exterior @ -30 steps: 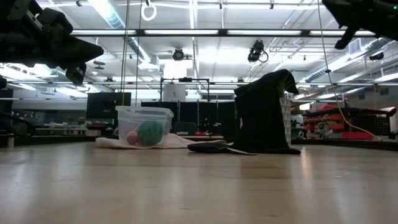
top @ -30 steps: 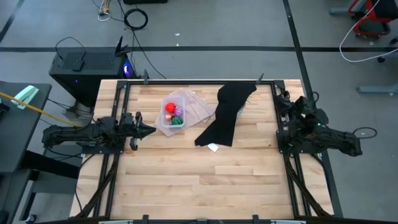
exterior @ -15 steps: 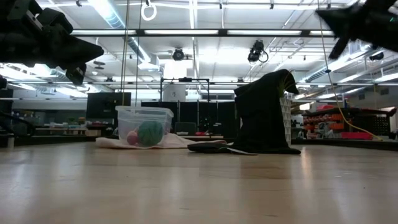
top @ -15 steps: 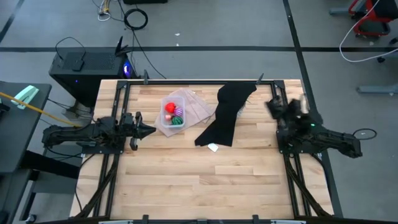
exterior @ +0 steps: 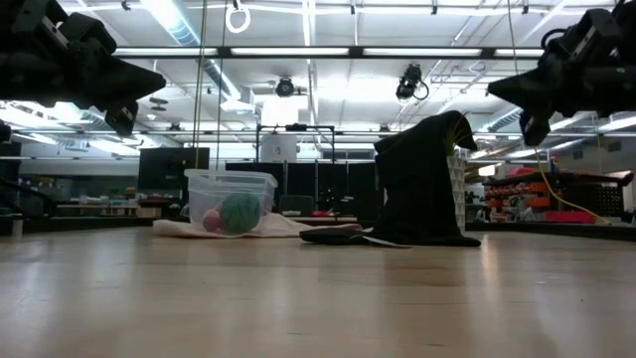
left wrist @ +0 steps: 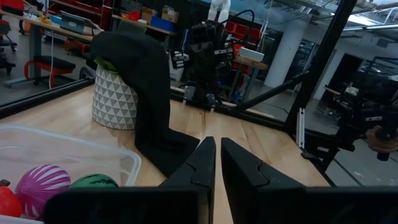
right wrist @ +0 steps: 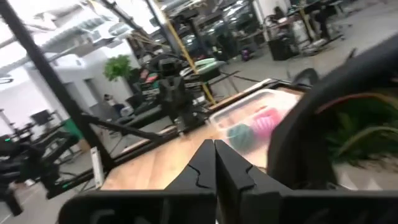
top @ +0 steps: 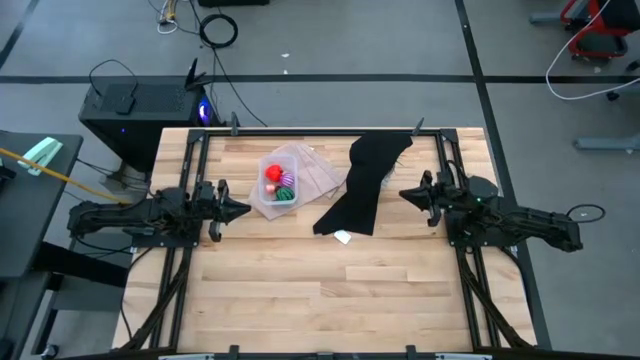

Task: Pick and placing Produce into tupperware
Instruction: Return to Home Position

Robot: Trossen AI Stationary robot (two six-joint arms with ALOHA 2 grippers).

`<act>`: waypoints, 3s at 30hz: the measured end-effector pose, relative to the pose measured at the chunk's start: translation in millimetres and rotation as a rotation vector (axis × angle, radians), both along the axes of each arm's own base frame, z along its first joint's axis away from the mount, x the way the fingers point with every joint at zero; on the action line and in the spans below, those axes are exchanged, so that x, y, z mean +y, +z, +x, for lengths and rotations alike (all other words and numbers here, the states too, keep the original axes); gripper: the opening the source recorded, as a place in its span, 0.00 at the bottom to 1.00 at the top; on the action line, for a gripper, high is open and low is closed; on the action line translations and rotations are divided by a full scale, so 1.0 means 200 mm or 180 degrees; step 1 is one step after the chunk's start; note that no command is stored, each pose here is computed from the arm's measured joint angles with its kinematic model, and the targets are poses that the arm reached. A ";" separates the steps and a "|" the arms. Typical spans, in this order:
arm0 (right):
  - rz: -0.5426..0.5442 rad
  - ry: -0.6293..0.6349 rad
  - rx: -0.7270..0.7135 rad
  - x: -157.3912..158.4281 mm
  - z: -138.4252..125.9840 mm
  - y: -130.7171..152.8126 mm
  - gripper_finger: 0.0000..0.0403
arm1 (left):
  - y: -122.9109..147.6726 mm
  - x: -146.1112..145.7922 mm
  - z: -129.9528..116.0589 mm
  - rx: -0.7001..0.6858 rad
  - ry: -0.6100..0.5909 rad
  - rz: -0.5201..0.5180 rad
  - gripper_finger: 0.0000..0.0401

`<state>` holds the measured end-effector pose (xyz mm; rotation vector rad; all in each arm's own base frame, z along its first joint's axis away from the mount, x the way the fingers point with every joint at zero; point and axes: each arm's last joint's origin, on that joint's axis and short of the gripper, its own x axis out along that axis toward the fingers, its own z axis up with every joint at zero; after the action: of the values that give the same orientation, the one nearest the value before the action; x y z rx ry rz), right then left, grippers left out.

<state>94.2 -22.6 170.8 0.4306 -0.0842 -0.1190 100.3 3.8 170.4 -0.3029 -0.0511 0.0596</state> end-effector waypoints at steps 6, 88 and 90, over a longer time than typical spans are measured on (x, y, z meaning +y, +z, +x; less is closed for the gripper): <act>-0.0060 0.0335 -0.0042 0.02 0.00 0.01 0.00 | 0.00 0.00 0.00 0.0000 -0.0001 0.0000 0.09; -0.0730 0.0521 0.0374 0.12 0.04 -0.04 0.05 | 0.00 0.00 0.00 0.0000 0.0000 -0.0001 0.08; -0.0730 0.0522 0.0375 0.12 0.04 -0.04 0.05 | 0.00 0.00 0.00 0.0000 0.0000 -0.0001 0.09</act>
<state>101.8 1.6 163.1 0.1996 0.0532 0.0269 100.3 3.8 170.4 -0.3032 -0.0511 0.0595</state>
